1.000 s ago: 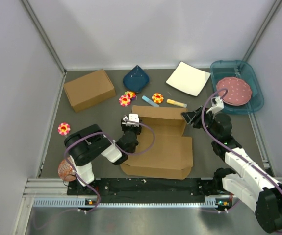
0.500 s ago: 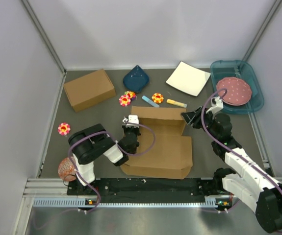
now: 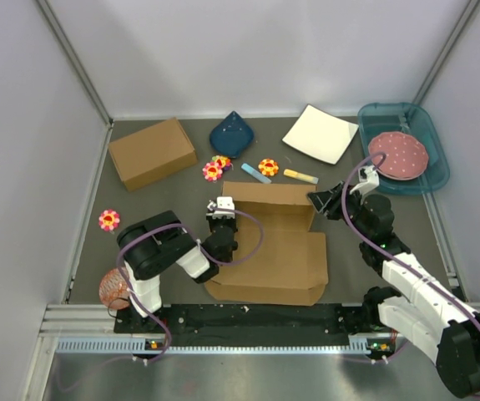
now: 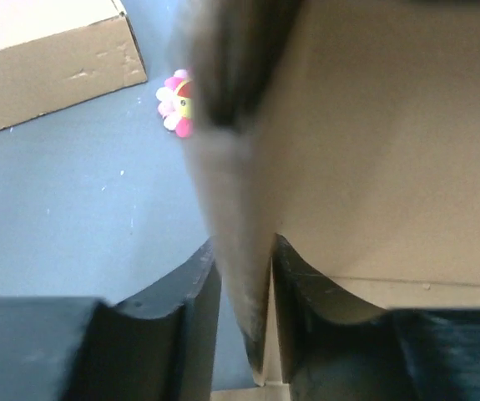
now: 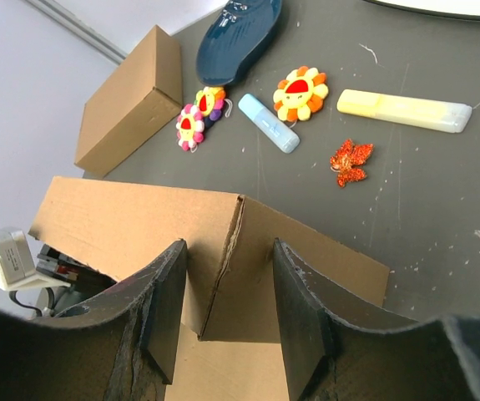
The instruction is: Fold the paper box
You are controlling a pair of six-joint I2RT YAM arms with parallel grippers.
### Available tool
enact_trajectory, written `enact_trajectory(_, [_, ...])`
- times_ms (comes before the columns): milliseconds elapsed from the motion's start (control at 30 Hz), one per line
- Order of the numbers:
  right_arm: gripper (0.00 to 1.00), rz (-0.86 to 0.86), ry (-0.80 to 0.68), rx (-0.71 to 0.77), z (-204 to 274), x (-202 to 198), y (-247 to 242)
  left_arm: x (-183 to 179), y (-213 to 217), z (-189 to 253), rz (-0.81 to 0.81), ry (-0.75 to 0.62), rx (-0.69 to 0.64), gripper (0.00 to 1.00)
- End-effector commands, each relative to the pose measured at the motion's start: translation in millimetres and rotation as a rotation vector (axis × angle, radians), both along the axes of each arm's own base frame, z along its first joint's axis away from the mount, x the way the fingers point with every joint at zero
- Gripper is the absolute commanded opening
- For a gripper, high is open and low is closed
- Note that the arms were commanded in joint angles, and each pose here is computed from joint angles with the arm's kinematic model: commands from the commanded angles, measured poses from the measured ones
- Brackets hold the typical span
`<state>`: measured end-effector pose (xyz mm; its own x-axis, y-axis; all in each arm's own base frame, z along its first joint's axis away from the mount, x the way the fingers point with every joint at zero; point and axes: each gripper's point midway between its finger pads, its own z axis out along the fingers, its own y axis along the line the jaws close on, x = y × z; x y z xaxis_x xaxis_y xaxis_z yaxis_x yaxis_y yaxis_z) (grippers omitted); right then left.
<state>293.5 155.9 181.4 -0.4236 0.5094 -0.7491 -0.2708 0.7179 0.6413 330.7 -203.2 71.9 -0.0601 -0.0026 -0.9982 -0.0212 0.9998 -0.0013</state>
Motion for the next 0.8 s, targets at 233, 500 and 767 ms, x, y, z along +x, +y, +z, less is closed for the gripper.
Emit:
enact_trajectory(233, [0.43,0.031,0.069,-0.044,-26,-14,3,1,1,9,0.015,-0.059,-0.039,0.00])
enact_trajectory(500, [0.43,0.028,0.072,-0.045,-27,-14,2,-6,7,13,0.014,-0.051,-0.050,0.52])
enact_trajectory(767, [0.43,0.024,0.062,-0.051,-23,-13,2,-17,18,30,0.020,-0.092,-0.136,0.77])
